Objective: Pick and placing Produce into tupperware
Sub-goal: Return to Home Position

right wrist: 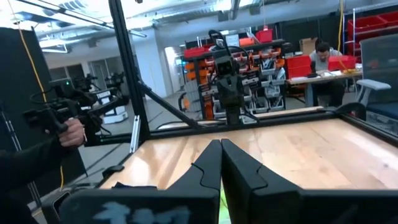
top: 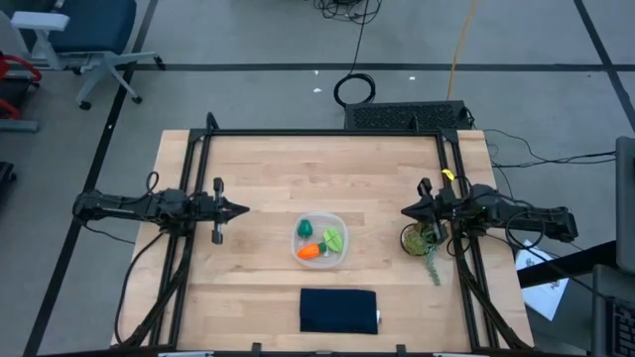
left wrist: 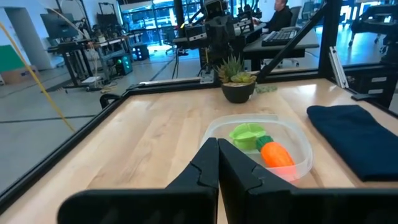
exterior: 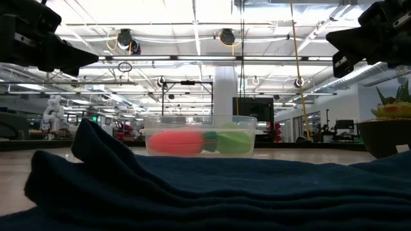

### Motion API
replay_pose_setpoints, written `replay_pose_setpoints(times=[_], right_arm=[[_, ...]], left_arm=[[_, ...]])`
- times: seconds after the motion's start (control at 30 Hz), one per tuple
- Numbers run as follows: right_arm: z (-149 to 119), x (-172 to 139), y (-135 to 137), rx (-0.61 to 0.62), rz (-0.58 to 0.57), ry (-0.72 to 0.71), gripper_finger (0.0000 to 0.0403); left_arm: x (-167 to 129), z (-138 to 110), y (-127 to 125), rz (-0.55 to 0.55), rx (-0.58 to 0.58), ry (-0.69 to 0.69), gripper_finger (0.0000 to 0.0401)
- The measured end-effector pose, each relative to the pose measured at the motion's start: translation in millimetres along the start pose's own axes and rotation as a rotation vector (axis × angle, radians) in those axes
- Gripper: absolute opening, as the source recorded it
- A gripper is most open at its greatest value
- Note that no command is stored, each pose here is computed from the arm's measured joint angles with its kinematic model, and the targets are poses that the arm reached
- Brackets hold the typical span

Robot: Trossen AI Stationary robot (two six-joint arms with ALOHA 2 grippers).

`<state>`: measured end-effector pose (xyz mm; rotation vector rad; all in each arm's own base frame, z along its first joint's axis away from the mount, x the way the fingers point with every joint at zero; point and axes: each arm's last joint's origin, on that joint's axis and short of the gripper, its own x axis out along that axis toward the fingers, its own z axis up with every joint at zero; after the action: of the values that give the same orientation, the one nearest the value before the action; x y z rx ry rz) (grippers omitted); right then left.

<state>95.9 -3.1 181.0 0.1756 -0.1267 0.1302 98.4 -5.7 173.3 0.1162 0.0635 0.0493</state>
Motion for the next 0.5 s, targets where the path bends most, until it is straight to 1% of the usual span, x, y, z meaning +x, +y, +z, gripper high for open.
replay_pose_setpoints(times=[0.13, 0.5], right_arm=[[0.1, 0.0, 0.0, -0.009, 0.000, -0.002, 0.0000], [0.6, 0.0, 0.1, -0.028, 0.001, -0.007, 0.0000]], left_arm=[[0.0, 0.1, -0.1, -0.004, -0.033, -0.001, 0.0005], [0.1, -1.2, -0.3, -0.005, -0.040, 0.013, 0.0010]])
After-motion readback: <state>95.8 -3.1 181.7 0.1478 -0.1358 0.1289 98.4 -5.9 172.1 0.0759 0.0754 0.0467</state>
